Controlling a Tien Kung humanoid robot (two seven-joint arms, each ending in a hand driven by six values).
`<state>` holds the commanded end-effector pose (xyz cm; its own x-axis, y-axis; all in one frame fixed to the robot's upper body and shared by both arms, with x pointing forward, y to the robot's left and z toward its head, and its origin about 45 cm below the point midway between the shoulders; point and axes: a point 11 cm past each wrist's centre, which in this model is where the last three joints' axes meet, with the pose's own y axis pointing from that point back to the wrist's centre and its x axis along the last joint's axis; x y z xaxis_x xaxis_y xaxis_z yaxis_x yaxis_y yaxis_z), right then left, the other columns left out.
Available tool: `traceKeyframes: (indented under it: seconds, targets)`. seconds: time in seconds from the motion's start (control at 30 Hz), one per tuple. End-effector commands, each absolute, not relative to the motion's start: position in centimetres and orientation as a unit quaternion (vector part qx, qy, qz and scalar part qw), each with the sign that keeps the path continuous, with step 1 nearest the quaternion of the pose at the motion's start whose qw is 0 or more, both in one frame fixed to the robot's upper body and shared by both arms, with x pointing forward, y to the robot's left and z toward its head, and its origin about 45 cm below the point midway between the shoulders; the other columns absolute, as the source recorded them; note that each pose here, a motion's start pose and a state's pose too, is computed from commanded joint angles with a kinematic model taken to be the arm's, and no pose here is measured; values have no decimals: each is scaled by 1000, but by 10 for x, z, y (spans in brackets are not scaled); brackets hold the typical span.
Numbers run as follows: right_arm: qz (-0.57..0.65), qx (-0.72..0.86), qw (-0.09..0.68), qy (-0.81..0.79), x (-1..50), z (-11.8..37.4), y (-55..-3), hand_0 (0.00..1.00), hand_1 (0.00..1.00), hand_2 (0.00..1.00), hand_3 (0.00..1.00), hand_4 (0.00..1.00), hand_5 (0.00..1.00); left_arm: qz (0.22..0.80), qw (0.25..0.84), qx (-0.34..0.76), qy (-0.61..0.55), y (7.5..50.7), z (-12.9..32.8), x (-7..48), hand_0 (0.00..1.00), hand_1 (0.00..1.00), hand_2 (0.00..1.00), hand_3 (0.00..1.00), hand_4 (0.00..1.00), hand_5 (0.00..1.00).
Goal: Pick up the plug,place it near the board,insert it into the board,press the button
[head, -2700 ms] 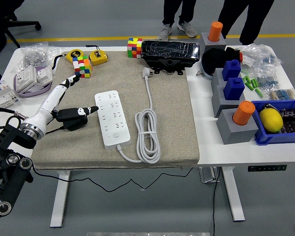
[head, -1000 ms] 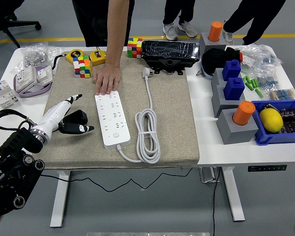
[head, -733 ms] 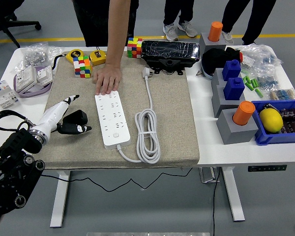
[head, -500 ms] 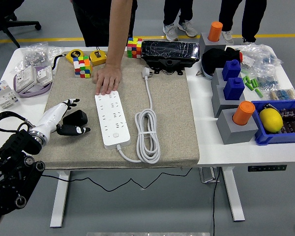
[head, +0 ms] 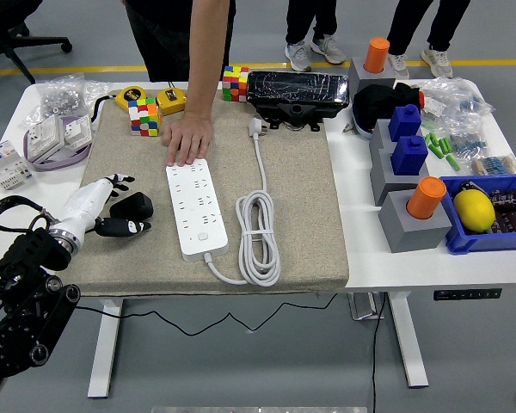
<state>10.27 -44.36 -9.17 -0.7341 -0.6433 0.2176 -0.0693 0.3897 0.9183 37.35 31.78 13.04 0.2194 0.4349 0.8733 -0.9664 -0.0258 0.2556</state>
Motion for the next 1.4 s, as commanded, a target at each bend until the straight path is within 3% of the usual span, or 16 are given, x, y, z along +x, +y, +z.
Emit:
traceKeyframes:
  seconds: [0.67, 0.7, 0.87, 0.9, 1.4]
  targets:
    - [-503, 226, 285, -784, 103, -91, -445, 787, 696, 713, 761, 998, 998, 554, 625, 462, -299, 319, 130, 373, 637, 689, 704, 746, 998, 292]
    - [-503, 227, 285, -784, 103, -91, -445, 787, 695, 713, 761, 998, 998, 554, 623, 462, -301, 319, 130, 374, 556, 634, 589, 594, 998, 274]
    - [-503, 227, 285, -784, 103, -91, -445, 787, 695, 713, 761, 998, 998, 556, 622, 461, -301, 319, 131, 374, 556, 634, 589, 594, 998, 274]
    - [-503, 227, 285, -784, 103, -91, -445, 787, 696, 713, 762, 998, 998, 556, 622, 461, -302, 319, 131, 374, 493, 587, 549, 543, 998, 248]
    - [-502, 226, 284, -785, 104, -90, -446, 787, 695, 713, 762, 998, 998, 558, 622, 459, -303, 318, 131, 374, 440, 543, 540, 534, 979, 247]
